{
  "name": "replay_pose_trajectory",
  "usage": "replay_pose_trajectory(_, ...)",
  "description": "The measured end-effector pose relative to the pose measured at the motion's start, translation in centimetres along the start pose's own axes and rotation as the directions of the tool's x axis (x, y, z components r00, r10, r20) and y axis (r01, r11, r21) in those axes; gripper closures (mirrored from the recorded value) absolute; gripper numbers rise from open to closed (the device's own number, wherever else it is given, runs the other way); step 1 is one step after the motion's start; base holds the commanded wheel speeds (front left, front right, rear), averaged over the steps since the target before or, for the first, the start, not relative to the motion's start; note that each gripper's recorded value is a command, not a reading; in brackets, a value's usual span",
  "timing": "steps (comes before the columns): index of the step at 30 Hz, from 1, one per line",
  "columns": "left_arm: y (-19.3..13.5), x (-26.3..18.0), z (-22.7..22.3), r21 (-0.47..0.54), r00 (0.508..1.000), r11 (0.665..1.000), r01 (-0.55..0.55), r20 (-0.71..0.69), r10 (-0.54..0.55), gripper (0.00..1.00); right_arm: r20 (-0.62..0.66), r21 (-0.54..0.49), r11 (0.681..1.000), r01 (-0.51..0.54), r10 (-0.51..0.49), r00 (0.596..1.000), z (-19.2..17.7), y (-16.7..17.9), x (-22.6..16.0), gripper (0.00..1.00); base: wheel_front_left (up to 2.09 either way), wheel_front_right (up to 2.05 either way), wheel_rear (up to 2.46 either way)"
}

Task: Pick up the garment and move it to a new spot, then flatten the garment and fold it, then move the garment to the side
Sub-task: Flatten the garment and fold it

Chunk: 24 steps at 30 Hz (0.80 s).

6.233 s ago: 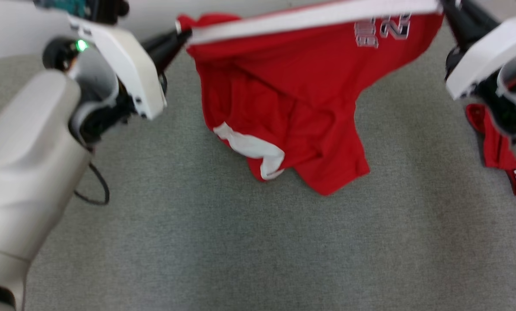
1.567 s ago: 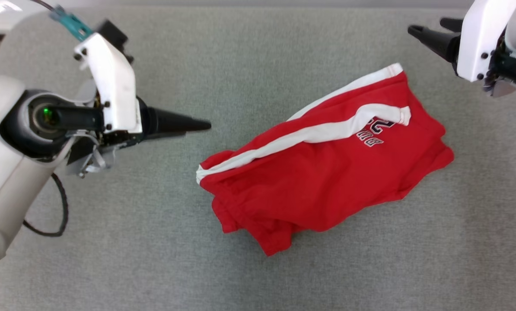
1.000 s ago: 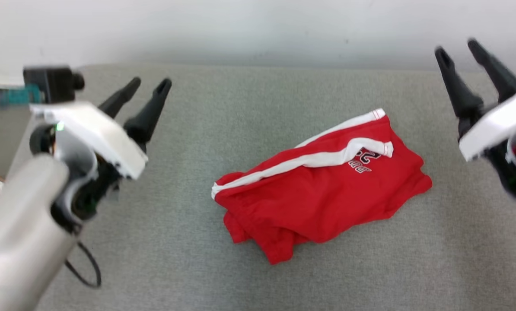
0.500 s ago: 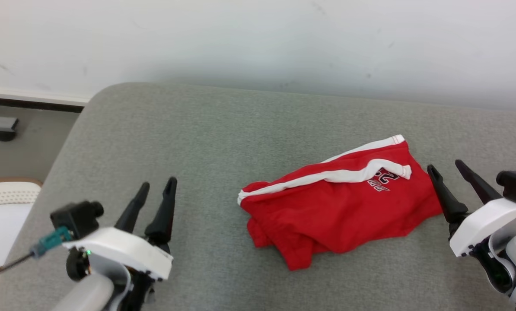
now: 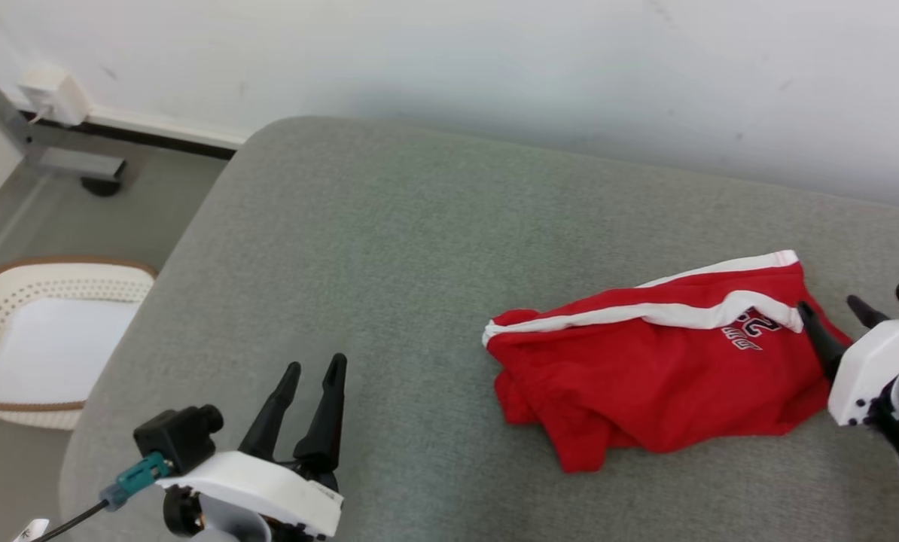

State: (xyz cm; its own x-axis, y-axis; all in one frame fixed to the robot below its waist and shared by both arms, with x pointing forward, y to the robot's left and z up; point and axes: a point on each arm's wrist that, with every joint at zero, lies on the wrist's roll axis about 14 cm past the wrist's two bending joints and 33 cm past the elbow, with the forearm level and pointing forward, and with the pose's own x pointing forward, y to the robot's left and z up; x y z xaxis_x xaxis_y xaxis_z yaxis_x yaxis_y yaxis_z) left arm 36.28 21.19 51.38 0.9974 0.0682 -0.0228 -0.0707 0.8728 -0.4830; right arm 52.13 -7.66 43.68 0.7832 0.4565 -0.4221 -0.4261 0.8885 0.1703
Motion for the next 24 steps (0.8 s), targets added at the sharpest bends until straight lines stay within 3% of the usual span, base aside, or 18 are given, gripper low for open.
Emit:
replay_pose_trajectory(7,2.0,-0.5,-0.5,0.008,0.998,0.998,-0.067,-0.006,0.067,0.00,-0.149,0.013,0.998,0.059,-0.057,0.987,-0.9,-2.4,2.5,0.00,0.00,0.00,0.00)
replay_pose_trajectory(13,3.5,-0.8,-1.0,0.012,0.993,0.993,-0.118,-0.012,0.118,0.00,-0.297,0.071,0.997,0.044,-0.021,0.955,-3.6,-1.9,4.2,0.00,0.00,0.00,0.00)
replay_pose_trajectory(20,4.2,-1.1,-1.2,0.014,0.990,0.990,-0.141,-0.017,0.142,0.00,-0.495,0.178,0.982,0.058,0.039,0.868,-5.2,-1.2,4.0,0.00,0.00,0.00,0.00)
replay_pose_trajectory(24,4.3,-1.2,-1.3,0.015,0.990,0.990,-0.143,-0.017,0.143,0.00,-0.568,0.176,0.984,0.031,0.076,0.819,-5.4,-0.2,3.5,0.00,0.00,0.00,0.00)
